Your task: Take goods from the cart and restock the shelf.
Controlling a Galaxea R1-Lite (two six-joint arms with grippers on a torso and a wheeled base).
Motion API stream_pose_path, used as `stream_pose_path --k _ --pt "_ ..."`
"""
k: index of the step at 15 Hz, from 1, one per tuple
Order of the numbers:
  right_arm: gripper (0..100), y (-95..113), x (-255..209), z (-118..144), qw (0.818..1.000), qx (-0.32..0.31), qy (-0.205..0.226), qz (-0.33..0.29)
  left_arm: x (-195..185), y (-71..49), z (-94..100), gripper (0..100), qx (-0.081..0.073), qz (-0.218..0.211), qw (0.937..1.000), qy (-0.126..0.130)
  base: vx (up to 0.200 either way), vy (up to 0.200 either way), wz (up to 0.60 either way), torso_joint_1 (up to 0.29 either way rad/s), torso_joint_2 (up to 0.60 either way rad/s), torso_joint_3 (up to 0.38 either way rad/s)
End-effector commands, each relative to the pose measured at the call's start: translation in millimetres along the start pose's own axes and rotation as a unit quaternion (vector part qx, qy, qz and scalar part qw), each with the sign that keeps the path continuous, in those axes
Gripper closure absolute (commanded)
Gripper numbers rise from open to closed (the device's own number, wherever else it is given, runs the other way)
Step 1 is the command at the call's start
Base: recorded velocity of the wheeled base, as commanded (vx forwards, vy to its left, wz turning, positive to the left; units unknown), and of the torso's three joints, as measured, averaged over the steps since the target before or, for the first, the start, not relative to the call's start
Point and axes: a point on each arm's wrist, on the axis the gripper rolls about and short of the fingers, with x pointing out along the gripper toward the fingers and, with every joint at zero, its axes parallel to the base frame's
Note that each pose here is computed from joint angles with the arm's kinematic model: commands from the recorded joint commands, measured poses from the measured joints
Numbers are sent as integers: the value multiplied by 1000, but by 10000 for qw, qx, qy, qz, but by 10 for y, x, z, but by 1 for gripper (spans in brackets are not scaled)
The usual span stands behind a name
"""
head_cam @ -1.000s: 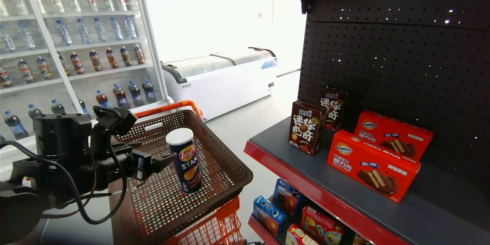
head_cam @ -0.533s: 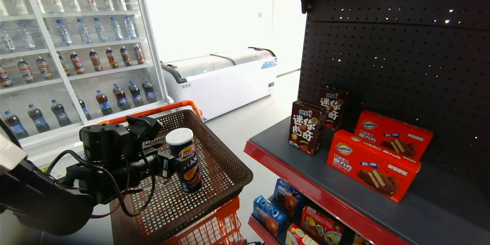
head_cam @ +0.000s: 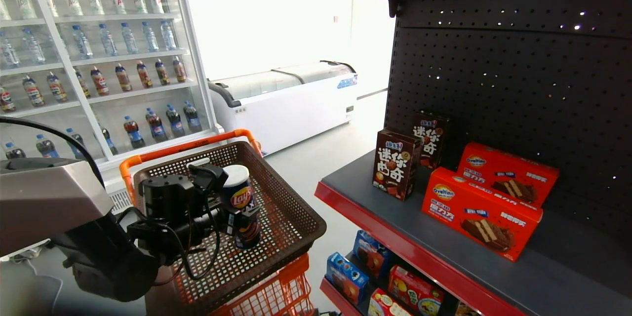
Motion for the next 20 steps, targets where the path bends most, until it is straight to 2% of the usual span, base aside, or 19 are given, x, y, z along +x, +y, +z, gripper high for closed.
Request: stream_pose_path --k 1,9,10,13,15,16,17,18,20 --pt "0 0 1 0 10000 -1 8 1 118 3 -101 0 -19 -14 9999 118 0 0 0 0 0 0" --pt "0 0 1 0 10000 -1 7 -7 278 -3 -180 0 -18 -44 9998 176 0 0 0 0 0 0" --pt "0 0 1 0 10000 -1 8 1 311 5 -144 100 -10 -36 9999 116 0 0 0 0 0 0" --pt "0 0 1 0 10000 -1 8 1 323 25 -130 100 5 -21 9999 109 0 0 0 0 0 0" --pt "0 0 1 0 10000 -1 8 1 314 20 -123 100 192 -40 9997 168 0 0 0 0 0 0" --pt "0 0 1 0 10000 -1 8 1 285 7 -32 100 236 -59 9996 151 0 0 0 0 0 0" --pt "0 0 1 0 10000 -1 8 1 228 -8 114 100 227 -75 9997 27 0 0 0 0 0 0" --pt "0 0 1 0 10000 -1 7 -7 75 19 384 100 235 -94 9996 -154 0 0 0 0 0 0" --pt "0 0 1 0 10000 -1 8 9 -164 34 750 100 189 -165 9996 105 0 0 0 0 0 0"
